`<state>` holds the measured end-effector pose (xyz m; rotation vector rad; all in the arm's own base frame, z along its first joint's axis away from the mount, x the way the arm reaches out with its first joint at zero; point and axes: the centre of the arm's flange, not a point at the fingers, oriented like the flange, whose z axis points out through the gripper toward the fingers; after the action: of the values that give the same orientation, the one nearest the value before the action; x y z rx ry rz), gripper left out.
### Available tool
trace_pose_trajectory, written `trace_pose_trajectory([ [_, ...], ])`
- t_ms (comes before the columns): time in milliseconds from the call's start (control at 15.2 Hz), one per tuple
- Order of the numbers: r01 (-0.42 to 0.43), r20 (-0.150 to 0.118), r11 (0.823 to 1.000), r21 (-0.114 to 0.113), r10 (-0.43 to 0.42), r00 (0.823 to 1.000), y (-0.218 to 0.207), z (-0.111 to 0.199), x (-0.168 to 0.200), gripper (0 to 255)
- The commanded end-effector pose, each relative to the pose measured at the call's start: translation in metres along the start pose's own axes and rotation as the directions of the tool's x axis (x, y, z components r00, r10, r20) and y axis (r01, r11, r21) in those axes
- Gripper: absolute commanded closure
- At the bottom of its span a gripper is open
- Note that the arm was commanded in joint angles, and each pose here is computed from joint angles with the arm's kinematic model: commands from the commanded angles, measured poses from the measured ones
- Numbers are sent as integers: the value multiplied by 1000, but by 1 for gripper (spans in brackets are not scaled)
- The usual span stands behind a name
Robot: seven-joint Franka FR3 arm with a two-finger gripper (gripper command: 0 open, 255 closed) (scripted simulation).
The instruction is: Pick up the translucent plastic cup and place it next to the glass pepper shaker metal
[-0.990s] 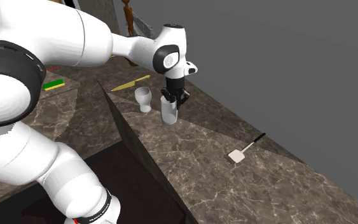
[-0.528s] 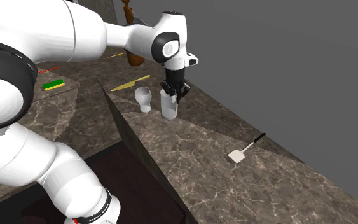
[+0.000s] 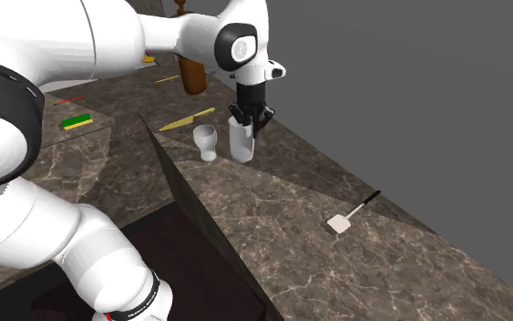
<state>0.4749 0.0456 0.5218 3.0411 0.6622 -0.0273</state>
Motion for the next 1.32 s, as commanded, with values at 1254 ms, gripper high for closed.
trace_pose_trajectory([
  [1254, 0, 0, 1000, 0, 0, 1000, 147, -29, -113, 255],
])
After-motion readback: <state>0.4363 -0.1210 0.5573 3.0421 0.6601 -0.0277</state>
